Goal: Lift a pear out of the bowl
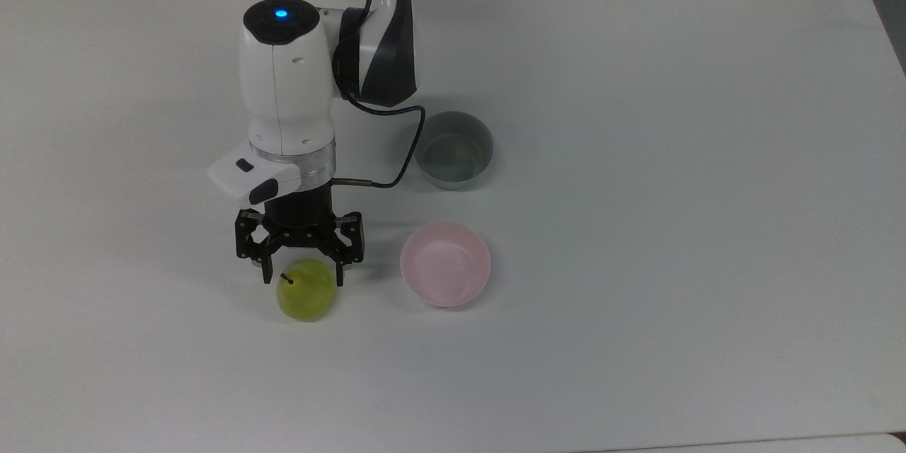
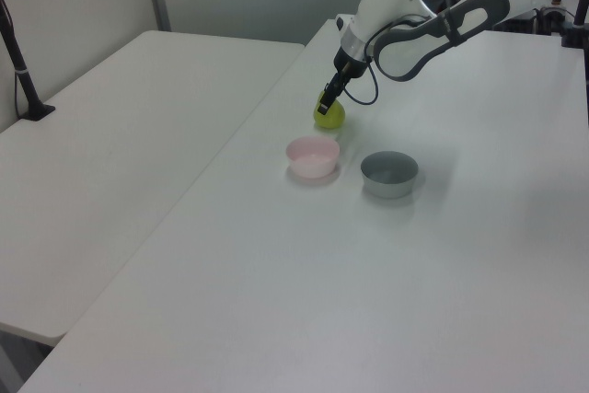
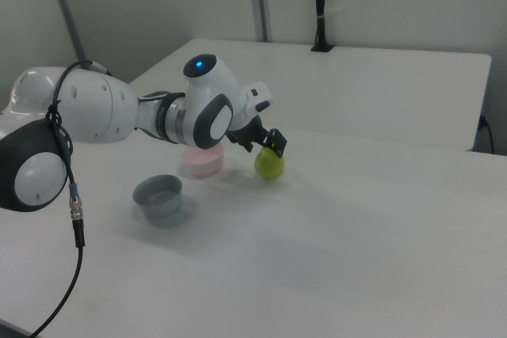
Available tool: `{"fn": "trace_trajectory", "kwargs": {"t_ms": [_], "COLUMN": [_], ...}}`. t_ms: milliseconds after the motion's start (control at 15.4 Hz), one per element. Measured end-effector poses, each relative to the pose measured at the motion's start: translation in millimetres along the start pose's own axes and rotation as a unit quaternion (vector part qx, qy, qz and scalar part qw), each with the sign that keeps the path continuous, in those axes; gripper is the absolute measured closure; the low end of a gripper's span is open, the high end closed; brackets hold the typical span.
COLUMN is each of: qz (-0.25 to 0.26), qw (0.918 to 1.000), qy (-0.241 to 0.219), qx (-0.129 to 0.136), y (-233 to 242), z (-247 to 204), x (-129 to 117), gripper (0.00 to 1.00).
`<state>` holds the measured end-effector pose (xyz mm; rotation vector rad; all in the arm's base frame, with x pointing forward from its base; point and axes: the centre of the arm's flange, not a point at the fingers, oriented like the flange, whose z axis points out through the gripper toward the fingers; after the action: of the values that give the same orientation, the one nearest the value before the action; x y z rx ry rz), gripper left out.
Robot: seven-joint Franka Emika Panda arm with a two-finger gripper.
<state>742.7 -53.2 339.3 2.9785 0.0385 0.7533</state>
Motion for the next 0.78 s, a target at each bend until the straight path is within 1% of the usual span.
{"fn": "trace_trajectory", "kwargs": {"t_ms": [260,389,519,584,649,779], "qz": [0.0,0.0,0.001,0.001,0.001,0.003], "qw": [1.0,1.0,0.9999,1.0,1.0,0.9999], "qy": [0.002,0.008,0.012,0.003,-0.006,-0.014], "qx": [0.0,-0.001,-0.002,-0.001,-0.001,-0.002], "y": [0.2,0.9,2.0,2.8,3.8,5.3], "z": [-1.4,-6.3,-18.4,-26.9,-38.0,-64.5], "x": [1.6,6.2,12.5,14.9,17.8,24.8], "gripper": [0.05,0.05,0.04,0.04,0.0,0.0]}}
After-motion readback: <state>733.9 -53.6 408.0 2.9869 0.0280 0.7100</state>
